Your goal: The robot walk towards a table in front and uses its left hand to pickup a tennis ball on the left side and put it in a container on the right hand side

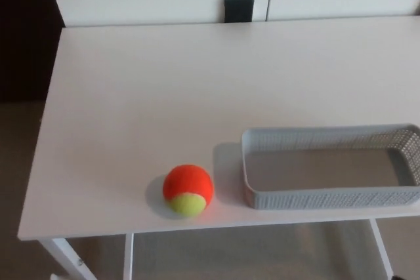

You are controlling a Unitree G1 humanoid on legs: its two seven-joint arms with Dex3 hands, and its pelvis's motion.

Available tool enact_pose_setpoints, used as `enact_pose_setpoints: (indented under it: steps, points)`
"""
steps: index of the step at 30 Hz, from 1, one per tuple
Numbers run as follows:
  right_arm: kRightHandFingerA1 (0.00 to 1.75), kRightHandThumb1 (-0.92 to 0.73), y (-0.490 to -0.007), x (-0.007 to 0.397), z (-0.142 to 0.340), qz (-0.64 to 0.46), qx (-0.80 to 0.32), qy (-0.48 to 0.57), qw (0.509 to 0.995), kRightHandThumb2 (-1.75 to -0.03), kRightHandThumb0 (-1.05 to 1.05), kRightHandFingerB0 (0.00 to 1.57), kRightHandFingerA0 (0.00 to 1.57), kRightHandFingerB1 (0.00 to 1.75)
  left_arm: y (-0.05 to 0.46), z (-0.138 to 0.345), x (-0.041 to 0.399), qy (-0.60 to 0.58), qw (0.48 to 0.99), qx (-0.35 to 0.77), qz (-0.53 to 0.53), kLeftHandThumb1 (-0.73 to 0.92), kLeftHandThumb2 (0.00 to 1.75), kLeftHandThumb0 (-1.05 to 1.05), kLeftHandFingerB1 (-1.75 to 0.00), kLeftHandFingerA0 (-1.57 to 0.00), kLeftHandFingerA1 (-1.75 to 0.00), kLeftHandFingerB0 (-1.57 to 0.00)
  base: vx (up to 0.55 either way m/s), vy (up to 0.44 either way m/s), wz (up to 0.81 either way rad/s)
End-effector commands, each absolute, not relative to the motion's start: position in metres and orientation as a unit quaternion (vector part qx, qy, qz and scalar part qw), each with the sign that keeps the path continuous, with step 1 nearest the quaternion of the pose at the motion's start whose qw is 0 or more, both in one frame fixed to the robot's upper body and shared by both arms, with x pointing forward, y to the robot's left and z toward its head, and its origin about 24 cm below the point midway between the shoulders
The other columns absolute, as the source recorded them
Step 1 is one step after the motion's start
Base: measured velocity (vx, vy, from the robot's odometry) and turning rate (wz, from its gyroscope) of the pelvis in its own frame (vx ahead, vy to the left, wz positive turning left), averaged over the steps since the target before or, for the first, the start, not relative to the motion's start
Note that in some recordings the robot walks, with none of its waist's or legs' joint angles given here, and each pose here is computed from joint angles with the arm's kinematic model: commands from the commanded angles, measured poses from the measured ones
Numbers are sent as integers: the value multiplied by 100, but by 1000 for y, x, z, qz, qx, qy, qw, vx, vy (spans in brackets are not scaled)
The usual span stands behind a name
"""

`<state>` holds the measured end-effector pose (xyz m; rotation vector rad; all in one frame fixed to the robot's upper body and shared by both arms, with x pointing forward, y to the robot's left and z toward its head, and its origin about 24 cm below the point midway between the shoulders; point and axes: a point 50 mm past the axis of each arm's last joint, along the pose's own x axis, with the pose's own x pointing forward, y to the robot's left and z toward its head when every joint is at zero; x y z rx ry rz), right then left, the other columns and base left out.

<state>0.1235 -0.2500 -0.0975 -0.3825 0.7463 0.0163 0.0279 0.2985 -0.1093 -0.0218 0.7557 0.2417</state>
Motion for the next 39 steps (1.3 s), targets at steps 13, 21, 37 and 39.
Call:
enact_pose_setpoints:
  steps: [13, 21, 37, 39]
  points:
    - [40, -88, -253, 125, -95, 1, -197, 363, 910, -67, 2, 0, 6, 30, 303, -109, 34, 378, 919, 12, 114, 47, 54, -20, -32, -42, -42, -34, 12, -11, 5]
    - [41, -88, -250, 128, -92, 0, -200, 358, 912, -67, 0, 0, 6, 32, 303, -107, 42, 372, 920, 12, 122, 46, 54, -18, -32, -41, -42, -31, 0, 0, 0]
    - [36, -86, -256, 144, -81, -12, -186, 344, 920, -71, 1, 4, 7, 22, 403, 13, 28, 158, 949, 44, 268, 42, 58, -35, -31, -11, -38, -13, 0, 0, 0]
    - [38, -89, -256, 146, -80, -9, -188, 343, 920, -68, 1, 0, 5, 29, 407, 39, 36, 107, 955, 58, 271, 37, 86, -19, -48, 0, -51, 0, 0, 0, 0]
